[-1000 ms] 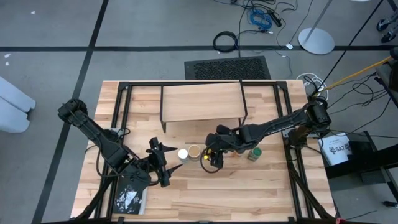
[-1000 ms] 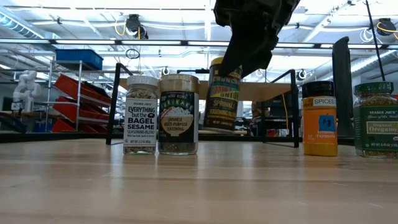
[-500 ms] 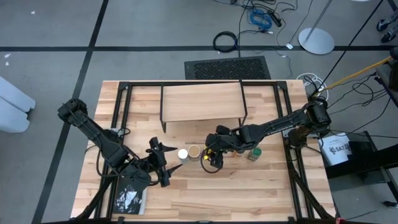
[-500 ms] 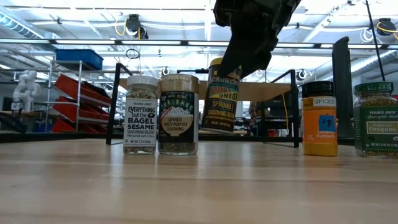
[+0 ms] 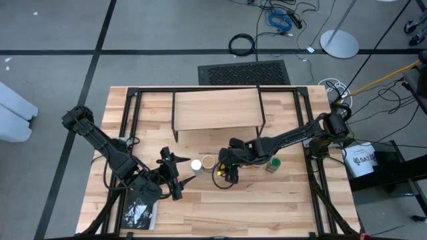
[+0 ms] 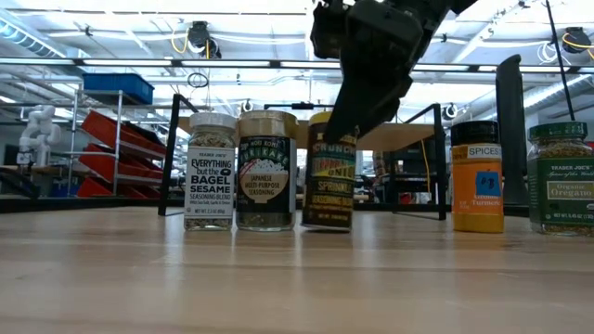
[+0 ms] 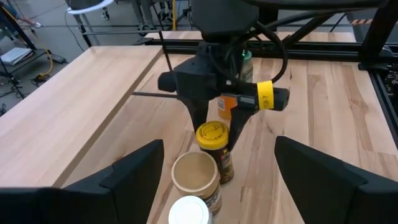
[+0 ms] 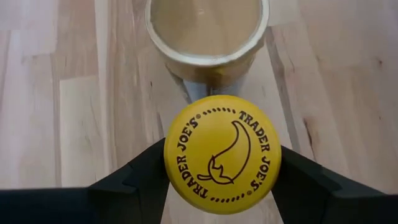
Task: Shelf spices
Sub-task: Remove the yellow black seasoning bottle from the shelf
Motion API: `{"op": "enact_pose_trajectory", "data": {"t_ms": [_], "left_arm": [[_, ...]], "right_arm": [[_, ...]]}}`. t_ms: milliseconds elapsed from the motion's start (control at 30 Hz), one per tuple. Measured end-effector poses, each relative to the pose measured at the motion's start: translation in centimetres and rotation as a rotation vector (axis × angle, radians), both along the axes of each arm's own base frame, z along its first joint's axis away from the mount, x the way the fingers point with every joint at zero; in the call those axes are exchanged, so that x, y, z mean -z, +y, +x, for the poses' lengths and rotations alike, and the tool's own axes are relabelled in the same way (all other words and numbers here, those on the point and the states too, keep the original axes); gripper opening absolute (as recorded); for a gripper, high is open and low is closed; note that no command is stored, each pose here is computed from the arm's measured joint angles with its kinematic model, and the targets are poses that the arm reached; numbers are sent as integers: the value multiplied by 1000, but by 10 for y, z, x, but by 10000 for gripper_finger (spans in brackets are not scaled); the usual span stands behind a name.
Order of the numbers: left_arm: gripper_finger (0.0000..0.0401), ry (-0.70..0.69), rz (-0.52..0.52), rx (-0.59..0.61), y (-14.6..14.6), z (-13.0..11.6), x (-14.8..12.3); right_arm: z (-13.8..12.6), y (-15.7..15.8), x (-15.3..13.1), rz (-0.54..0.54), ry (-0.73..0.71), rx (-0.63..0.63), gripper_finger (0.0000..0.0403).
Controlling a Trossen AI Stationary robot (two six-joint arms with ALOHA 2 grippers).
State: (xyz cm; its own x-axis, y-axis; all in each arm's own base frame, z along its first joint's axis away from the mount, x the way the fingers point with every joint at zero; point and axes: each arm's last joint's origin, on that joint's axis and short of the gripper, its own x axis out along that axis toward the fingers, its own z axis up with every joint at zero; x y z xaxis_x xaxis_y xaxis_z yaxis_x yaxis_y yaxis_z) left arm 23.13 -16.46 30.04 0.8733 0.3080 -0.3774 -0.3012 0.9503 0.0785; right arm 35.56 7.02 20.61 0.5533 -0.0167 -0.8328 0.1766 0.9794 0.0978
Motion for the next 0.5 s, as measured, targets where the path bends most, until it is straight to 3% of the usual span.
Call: {"op": "enact_pose_trajectory", "data": {"t_ms": [500], "left_arm": [[317, -1, -4, -2, 0, 0, 0]], "right_arm": [[4, 0, -2, -10, -43, -11, 227]]}}
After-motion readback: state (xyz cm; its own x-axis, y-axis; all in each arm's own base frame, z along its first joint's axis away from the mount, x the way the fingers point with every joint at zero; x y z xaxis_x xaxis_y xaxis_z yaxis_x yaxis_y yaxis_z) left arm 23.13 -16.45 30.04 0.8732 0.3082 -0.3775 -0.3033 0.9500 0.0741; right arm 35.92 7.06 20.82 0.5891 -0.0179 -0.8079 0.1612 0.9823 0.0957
